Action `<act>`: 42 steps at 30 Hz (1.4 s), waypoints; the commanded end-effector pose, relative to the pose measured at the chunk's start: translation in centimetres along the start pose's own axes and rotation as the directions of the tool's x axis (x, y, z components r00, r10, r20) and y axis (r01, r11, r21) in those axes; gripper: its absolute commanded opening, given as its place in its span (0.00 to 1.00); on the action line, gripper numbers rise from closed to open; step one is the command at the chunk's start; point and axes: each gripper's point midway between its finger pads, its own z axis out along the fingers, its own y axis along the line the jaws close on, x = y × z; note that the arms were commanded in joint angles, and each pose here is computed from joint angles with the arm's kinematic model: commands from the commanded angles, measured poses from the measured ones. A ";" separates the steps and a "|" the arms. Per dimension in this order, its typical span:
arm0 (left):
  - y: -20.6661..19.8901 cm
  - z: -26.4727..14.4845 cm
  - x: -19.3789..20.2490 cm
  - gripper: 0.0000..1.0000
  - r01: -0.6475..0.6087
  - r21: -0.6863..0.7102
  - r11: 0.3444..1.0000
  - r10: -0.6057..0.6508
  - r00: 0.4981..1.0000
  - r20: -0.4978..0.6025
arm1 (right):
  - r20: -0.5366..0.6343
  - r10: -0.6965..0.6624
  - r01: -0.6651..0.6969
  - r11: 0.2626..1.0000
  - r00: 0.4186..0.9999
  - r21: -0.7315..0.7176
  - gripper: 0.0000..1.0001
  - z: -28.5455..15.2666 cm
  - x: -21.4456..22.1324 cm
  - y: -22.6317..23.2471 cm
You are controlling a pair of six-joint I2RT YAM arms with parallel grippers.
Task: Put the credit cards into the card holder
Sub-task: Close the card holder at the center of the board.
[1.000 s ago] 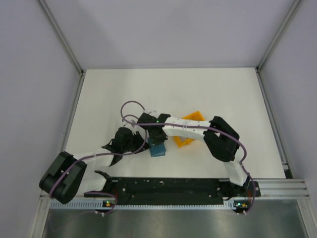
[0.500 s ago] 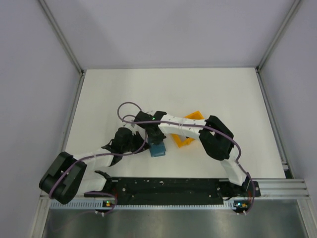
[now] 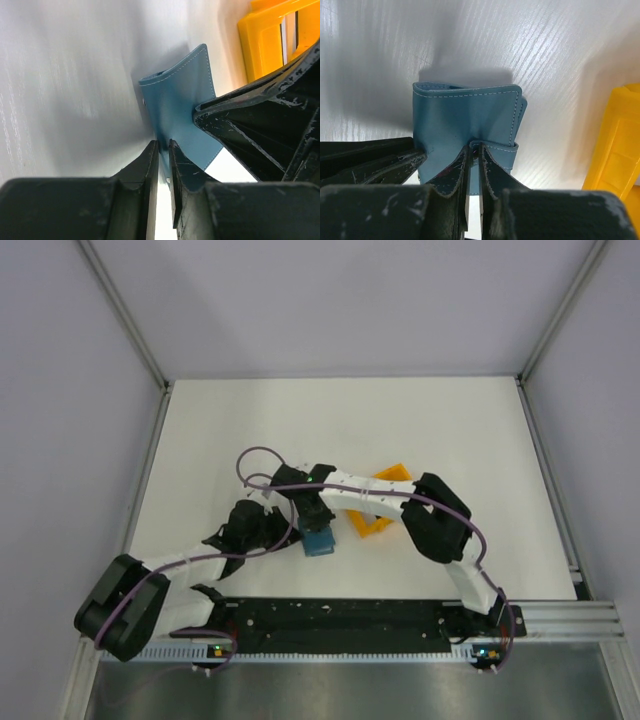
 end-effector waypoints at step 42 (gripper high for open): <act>-2.4 0.2 -1.3 0.15 -0.057 0.054 0.997 0.057 0.998 0.000 | 0.303 0.152 -0.140 0.988 0.941 -0.062 0.39 0.4 -2.0 -3.4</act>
